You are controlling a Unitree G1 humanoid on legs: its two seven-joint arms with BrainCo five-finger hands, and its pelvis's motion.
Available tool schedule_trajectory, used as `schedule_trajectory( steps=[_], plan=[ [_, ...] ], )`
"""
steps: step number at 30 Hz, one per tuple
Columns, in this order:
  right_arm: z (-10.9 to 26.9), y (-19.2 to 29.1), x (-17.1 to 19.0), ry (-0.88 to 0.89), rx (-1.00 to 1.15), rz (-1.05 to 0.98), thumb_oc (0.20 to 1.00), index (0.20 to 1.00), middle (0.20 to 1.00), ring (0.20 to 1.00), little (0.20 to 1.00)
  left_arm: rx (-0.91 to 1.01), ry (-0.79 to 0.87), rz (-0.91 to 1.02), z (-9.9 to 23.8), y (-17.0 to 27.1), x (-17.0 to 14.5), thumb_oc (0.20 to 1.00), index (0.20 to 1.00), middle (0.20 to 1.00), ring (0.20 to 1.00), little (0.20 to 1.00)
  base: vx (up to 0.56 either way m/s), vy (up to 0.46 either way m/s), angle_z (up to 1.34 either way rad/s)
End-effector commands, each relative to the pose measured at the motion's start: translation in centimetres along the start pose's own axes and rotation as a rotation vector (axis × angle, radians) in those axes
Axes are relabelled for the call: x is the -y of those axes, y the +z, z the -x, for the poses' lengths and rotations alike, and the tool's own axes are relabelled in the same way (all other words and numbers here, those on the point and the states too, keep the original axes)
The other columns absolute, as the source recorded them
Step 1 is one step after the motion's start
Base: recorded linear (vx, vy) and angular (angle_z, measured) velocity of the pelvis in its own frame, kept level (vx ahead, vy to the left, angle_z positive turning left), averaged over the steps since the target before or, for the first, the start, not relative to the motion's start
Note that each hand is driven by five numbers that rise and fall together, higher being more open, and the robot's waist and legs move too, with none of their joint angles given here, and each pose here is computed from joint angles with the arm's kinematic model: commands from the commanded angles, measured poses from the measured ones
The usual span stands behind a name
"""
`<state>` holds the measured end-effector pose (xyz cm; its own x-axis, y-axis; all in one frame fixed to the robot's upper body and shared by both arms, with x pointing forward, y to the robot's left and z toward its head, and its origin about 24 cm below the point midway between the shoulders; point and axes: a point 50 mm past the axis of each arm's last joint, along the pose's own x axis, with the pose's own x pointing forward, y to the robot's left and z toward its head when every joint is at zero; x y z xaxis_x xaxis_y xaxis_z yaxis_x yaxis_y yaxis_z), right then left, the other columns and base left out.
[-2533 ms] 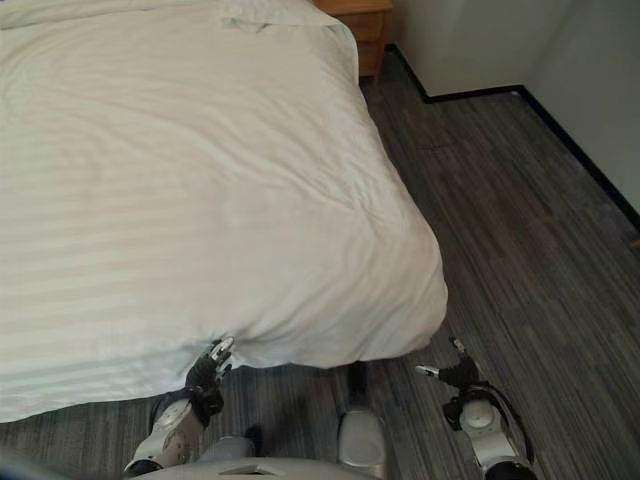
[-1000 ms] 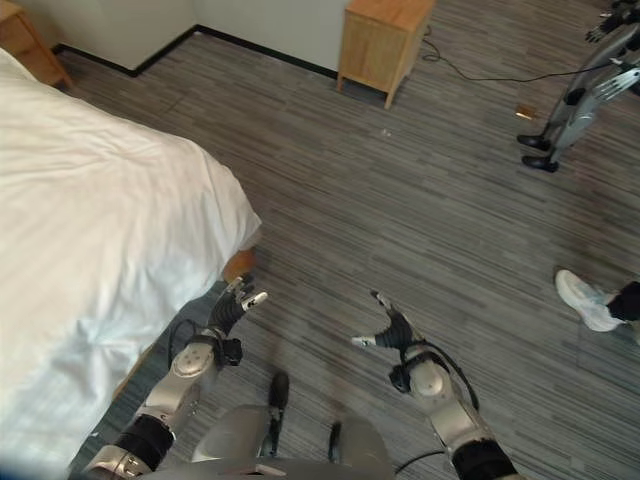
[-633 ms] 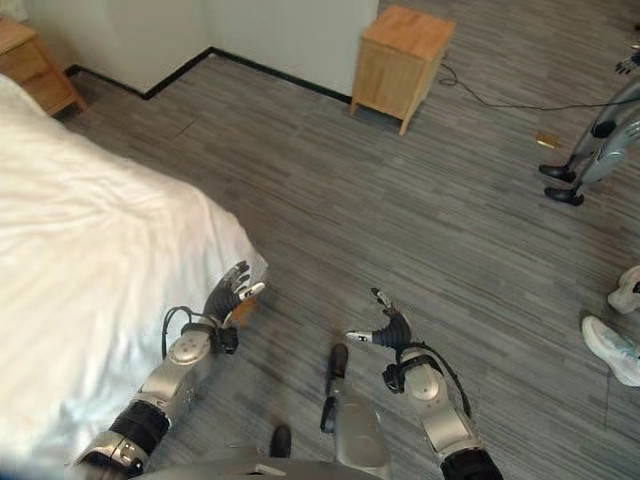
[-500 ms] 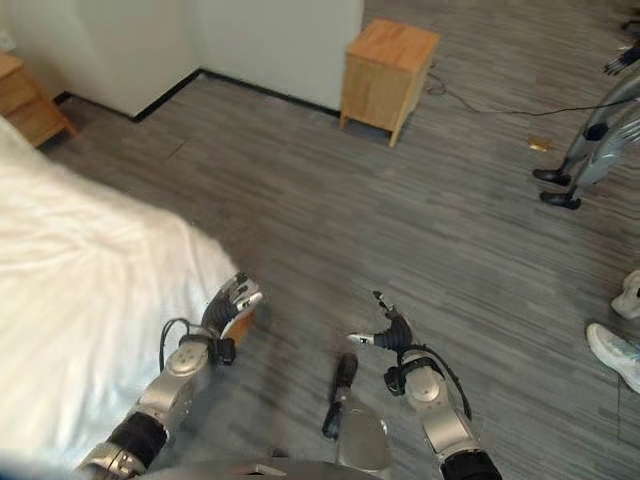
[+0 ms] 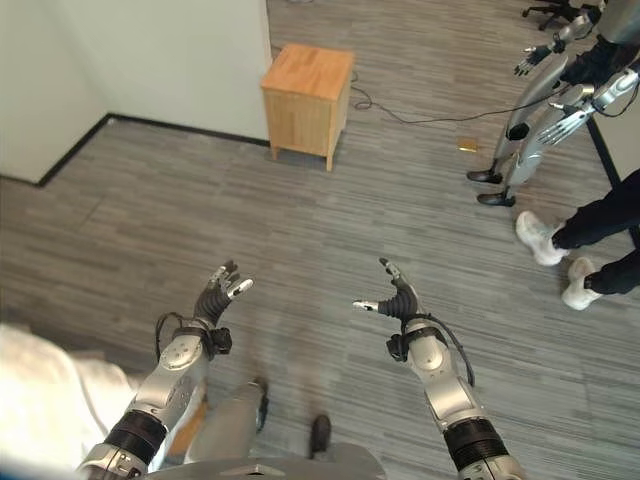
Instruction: Making the bed.
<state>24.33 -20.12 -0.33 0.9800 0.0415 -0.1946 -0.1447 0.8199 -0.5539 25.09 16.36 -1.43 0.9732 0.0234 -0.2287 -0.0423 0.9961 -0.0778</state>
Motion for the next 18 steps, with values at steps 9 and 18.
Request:
schedule_trajectory(
  steps=[9,18],
  plan=[
    [-0.7,2.6,1.8,-0.072,0.131,-0.105,1.0,1.0,1.0,1.0,1.0,0.185,0.221,0.133,0.6,3.4,-4.4,1.0,1.0,1.0,1.0,1.0,0.38,0.056,-0.24],
    [0.7,5.5,3.8,-0.114,0.295,-0.132,1.0,1.0,1.0,1.0,1.0,0.23,0.217,0.118,-0.5,5.0,-4.3,1.0,1.0,1.0,1.0,1.0,0.27,-0.061,0.74]
  ],
)
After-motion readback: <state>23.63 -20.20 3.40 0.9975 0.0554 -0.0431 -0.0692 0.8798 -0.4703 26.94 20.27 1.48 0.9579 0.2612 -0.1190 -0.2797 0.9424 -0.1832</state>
